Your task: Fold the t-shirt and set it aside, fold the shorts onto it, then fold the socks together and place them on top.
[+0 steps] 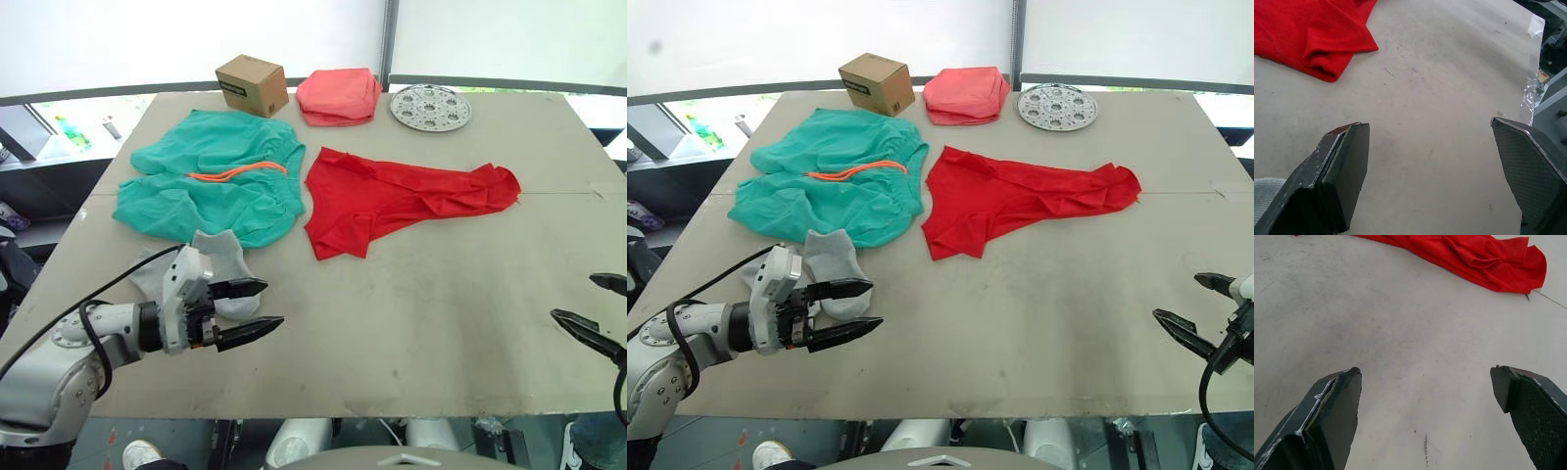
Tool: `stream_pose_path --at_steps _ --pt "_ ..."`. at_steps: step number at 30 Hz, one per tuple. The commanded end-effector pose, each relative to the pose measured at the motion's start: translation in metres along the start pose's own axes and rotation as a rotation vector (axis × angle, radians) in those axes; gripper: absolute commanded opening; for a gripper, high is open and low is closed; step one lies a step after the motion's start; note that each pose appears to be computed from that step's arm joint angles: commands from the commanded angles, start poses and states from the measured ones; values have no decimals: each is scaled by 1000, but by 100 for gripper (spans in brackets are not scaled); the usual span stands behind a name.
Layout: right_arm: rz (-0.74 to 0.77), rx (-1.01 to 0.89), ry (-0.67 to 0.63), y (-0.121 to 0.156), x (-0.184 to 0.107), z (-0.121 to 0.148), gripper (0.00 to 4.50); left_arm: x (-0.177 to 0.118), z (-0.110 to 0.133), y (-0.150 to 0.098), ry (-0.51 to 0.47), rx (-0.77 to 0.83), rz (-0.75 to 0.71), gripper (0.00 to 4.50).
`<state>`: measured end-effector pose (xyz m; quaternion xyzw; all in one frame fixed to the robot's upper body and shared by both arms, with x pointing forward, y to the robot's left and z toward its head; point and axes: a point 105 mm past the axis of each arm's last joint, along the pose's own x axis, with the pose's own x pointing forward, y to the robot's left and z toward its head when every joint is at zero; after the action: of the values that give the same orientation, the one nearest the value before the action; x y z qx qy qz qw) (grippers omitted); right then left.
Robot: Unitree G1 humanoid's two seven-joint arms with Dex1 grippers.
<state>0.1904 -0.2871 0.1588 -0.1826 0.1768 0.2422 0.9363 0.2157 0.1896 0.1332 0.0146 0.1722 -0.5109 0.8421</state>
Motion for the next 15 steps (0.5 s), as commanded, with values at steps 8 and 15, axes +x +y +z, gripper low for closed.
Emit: stream_pose_path --at_steps 8,15 --pt "125 -40 -302 41 19 53 450 62 44 23 -90 203 122 426" --pt "370 -73 -386 98 27 75 450 120 51 46 9 563 132 426"
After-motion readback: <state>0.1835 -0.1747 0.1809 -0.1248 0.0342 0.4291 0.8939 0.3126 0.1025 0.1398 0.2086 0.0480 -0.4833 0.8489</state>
